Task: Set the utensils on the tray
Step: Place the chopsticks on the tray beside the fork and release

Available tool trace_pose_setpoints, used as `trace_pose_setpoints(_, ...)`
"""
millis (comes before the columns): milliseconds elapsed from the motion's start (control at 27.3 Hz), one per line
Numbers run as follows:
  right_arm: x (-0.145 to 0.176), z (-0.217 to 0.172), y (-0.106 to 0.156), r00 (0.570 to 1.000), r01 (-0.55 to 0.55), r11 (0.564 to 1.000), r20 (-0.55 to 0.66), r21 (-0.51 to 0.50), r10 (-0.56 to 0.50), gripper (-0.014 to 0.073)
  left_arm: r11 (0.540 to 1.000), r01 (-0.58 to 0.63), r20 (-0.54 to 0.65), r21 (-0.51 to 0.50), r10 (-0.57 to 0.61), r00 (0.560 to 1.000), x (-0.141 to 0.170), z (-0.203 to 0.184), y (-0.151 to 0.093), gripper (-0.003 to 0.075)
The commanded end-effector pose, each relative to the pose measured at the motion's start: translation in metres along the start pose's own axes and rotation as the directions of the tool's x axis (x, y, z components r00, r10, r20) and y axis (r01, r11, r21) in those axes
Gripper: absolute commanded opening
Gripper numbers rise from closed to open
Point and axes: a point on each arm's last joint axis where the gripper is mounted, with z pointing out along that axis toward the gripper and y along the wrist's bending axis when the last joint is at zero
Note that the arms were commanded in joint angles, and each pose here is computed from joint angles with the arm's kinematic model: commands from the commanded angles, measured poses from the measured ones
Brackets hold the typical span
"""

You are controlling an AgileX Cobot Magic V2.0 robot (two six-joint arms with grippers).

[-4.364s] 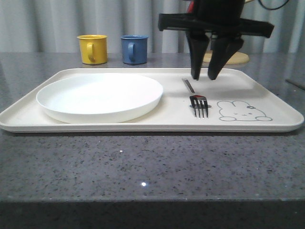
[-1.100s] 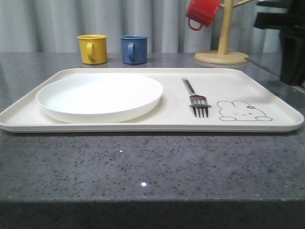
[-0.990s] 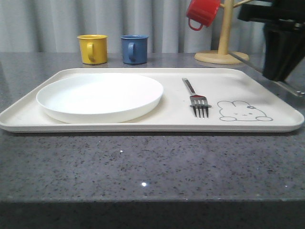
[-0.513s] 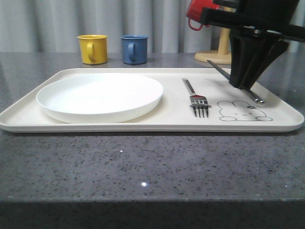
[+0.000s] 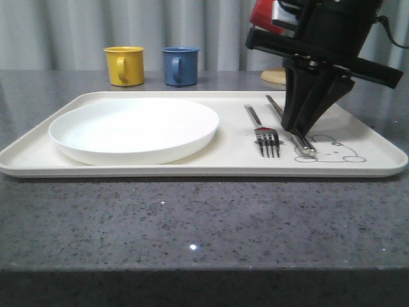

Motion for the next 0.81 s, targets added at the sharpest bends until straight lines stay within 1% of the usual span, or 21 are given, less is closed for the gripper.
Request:
trace_pose_setpoints(0, 0.000, -0.024, 0.009, 0.998, 0.014, 0.999, 0.067, -0.043, -0.011, 0.0118, 1.000, 0.006, 0.097, 0.001, -0.006, 0.995, -0.012, -0.007, 0.000, 0.0367)
trace_pose_setpoints(147, 0.000, -0.024, 0.009, 0.998, 0.016, 0.999, 0.069, -0.042, -0.013, 0.0205, 1.000, 0.006, 0.097, 0.001, -0.006, 0.995, -0.012, -0.007, 0.000, 0.0367)
trace_pose_setpoints(220, -0.001, -0.024, 0.008, 0.997, 0.022, 0.999, 0.073, -0.035, -0.020, 0.0220, 1.000, 0.006, 0.097, 0.001, -0.006, 0.995, -0.012, -0.007, 0.000, 0.0367)
trace_pose_setpoints(440, 0.000, -0.030, 0.006, 0.992, 0.074, 0.997, 0.099, 0.008, -0.074, 0.0221, 1.000, 0.006, 0.097, 0.001, -0.006, 0.995, -0.012, -0.007, 0.000, 0.0367)
trace_pose_setpoints(513, 0.003, -0.043, 0.006, 0.982, 0.124, 0.992, 0.139, 0.025, -0.126, 0.0221, 1.000, 0.006, 0.097, 0.001, -0.006, 0.995, -0.012, -0.007, 0.000, 0.0367)
trace_pose_setpoints(623, 0.008, -0.066, 0.004, 0.956, 0.196, 0.977, 0.208, 0.081, -0.209, 0.0221, 1.000, 0.006, 0.097, 0.001, -0.006, 0.995, -0.012, -0.007, 0.000, 0.0367)
trace_pose_setpoints(697, 0.014, -0.087, -0.003, 0.936, 0.207, 0.968, 0.257, 0.145, -0.239, 0.0221, 1.000, 0.006, 0.097, 0.001, -0.006, 0.995, -0.012, -0.007, 0.000, 0.0367)
trace_pose_setpoints(770, 0.018, -0.103, -0.012, 0.930, 0.197, 0.960, 0.274, 0.198, -0.247, 0.0221, 1.000, 0.006, 0.097, 0.001, -0.006, 0.995, -0.012, -0.007, 0.000, 0.0367)
